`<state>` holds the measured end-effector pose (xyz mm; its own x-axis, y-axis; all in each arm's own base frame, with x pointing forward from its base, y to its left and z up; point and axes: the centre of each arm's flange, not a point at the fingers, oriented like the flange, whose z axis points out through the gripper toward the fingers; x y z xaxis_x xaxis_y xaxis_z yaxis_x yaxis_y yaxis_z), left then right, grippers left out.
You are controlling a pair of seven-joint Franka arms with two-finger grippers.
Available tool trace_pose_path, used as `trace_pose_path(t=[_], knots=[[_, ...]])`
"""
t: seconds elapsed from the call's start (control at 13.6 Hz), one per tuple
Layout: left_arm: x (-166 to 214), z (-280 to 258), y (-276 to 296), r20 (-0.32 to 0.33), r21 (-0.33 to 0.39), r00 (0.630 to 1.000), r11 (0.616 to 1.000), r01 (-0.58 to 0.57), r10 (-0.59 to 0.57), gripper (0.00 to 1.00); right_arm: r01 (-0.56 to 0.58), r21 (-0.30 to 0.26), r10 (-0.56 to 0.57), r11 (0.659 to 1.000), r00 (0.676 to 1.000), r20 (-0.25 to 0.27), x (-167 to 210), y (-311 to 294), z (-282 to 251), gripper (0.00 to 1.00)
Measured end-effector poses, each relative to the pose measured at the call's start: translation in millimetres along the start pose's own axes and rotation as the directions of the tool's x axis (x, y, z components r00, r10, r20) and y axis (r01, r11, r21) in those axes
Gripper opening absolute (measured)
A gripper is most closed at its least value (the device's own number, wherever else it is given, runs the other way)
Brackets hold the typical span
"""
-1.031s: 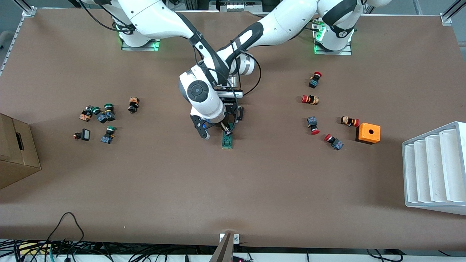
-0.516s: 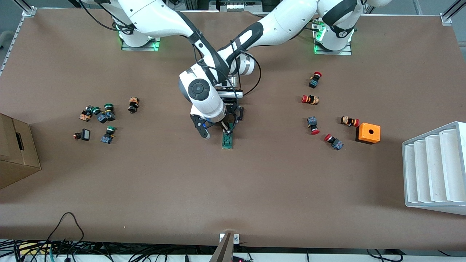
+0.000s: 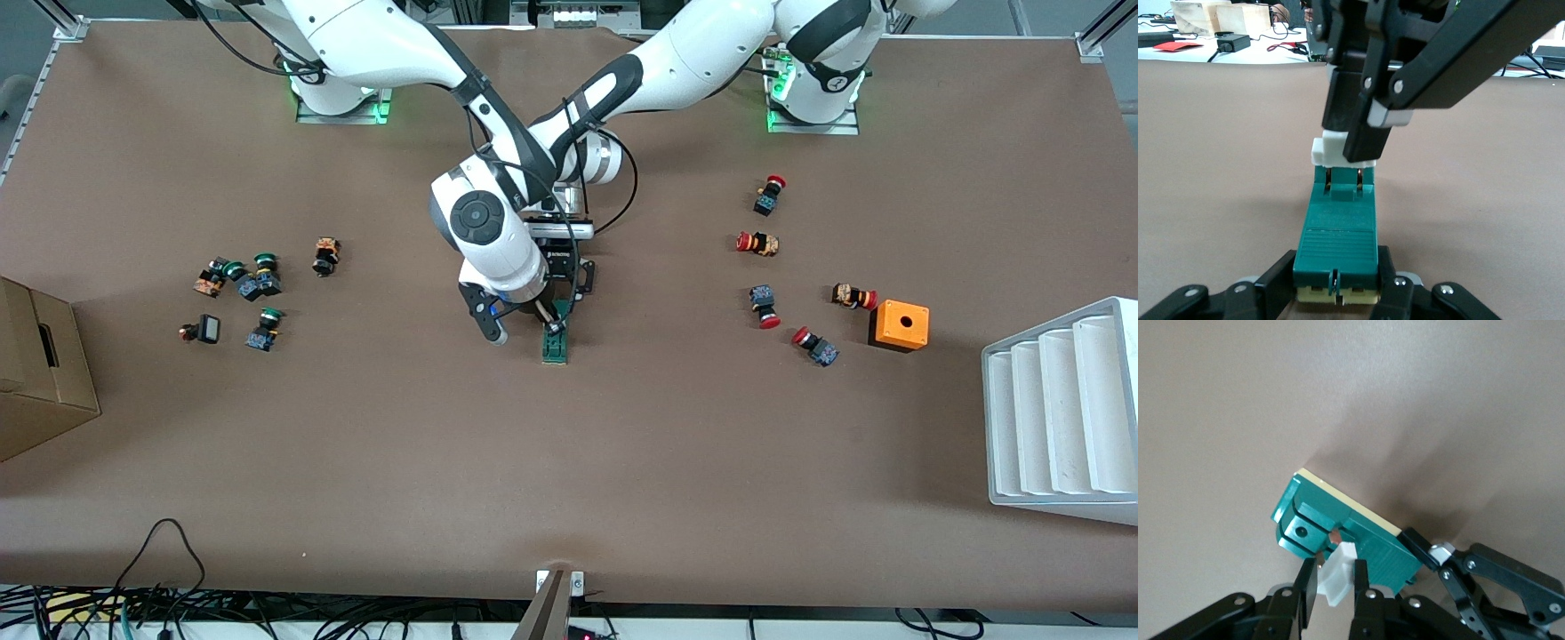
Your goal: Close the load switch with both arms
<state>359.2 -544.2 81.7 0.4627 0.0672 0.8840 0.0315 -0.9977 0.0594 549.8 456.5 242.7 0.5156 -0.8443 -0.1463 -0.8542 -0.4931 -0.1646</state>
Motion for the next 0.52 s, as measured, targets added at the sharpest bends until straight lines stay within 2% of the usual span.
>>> trace_pose_path(t=[0.52], knots=[[-0.1,0.0,0.0,0.0,0.0,1.0,1.0,0.0,0.0,0.52,-0.006,0.01,0.006,1.0,1.0,0.001,4.1,-4.0,-4.2,0.23]])
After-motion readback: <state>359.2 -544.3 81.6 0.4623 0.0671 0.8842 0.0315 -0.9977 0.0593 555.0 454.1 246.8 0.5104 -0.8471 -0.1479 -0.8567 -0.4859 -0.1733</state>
